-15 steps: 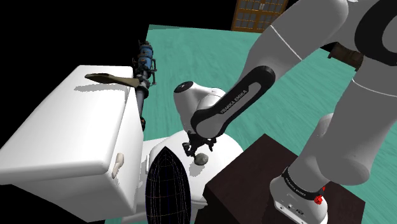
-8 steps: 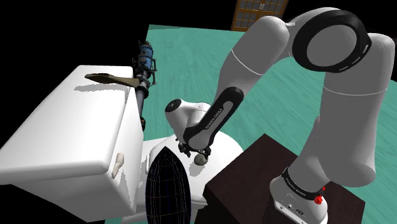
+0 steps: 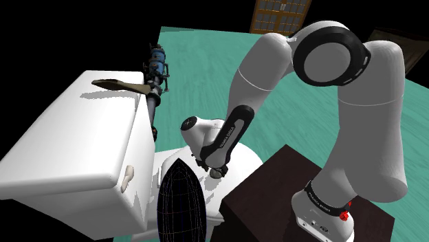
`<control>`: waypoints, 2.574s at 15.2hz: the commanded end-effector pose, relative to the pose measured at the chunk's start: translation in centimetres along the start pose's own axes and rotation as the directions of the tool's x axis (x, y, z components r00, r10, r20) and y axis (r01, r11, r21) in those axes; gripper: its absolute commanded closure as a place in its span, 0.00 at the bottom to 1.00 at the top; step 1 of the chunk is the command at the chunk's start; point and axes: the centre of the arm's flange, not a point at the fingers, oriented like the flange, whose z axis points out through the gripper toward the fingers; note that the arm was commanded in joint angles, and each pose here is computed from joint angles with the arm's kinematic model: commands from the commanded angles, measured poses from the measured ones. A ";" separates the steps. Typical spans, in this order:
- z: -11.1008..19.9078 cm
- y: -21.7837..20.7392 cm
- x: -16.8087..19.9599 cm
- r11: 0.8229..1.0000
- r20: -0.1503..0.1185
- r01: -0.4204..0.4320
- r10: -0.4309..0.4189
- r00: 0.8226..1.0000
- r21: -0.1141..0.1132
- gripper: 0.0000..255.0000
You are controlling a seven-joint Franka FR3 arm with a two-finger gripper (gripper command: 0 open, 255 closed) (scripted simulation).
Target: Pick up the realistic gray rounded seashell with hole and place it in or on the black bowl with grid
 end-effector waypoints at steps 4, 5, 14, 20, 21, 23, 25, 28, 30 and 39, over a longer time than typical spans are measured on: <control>0.8 0.0 -0.2 1.000 0.000 -0.001 0.001 1.000 0.001 0.00; 0.8 0.0 -0.2 1.000 0.000 -0.001 0.001 1.000 0.001 0.00; 0.8 -0.1 -0.2 1.000 0.000 -0.001 0.001 1.000 0.000 1.00; -0.1 0.3 0.0 1.000 0.000 -0.001 0.001 1.000 0.001 1.00; -0.6 0.5 0.2 1.000 0.000 -0.001 0.001 1.000 0.001 1.00; -1.6 0.8 0.4 1.000 0.000 -0.001 0.001 1.000 0.001 1.00; -2.6 1.2 0.6 1.000 0.000 -0.001 0.001 1.000 0.001 1.00; -4.0 1.7 0.9 1.000 0.000 -0.001 0.001 1.000 0.001 1.00; -5.0 2.0 1.1 1.000 0.000 -0.001 0.001 1.000 0.001 1.00; -9.4 3.6 2.1 1.000 0.000 -0.001 0.001 1.000 0.001 1.00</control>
